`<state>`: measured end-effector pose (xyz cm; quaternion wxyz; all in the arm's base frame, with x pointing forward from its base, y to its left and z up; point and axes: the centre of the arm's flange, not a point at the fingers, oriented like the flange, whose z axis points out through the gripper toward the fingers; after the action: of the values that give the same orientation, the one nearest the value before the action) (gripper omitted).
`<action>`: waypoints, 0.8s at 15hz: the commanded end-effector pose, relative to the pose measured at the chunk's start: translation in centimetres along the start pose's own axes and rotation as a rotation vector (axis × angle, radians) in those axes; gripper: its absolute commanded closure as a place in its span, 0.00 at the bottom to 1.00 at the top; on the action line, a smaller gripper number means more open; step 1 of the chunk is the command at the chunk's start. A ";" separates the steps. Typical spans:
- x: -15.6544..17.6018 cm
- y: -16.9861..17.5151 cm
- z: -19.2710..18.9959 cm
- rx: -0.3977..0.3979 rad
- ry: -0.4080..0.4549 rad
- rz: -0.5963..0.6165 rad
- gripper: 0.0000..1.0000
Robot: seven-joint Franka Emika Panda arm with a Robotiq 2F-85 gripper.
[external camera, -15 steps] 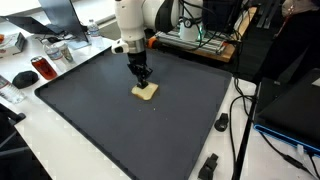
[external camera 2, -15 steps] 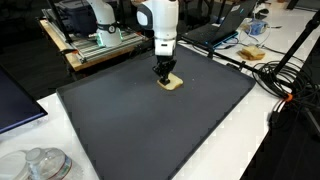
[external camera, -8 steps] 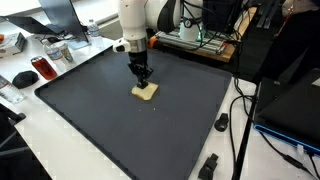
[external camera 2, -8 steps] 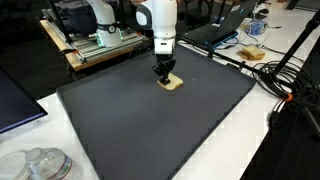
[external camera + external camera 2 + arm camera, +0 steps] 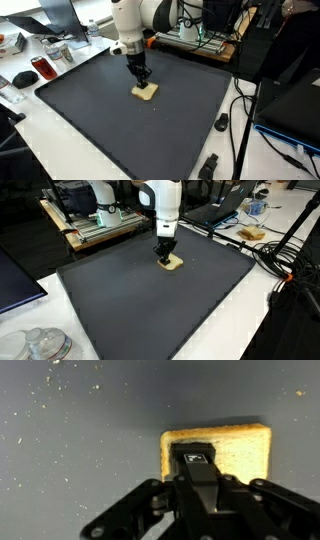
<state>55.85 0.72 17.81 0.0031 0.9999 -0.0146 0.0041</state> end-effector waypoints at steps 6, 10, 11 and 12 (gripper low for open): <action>-0.5 1.2 6.2 0.037 0.030 -0.023 0.94; -0.4 1.0 6.2 0.025 0.022 -0.015 0.94; -0.3 1.1 6.3 0.020 0.013 -0.008 0.94; -0.2 1.1 6.2 0.016 0.010 -0.003 0.94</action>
<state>55.25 0.31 17.75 -0.0074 0.9997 -0.0057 0.0226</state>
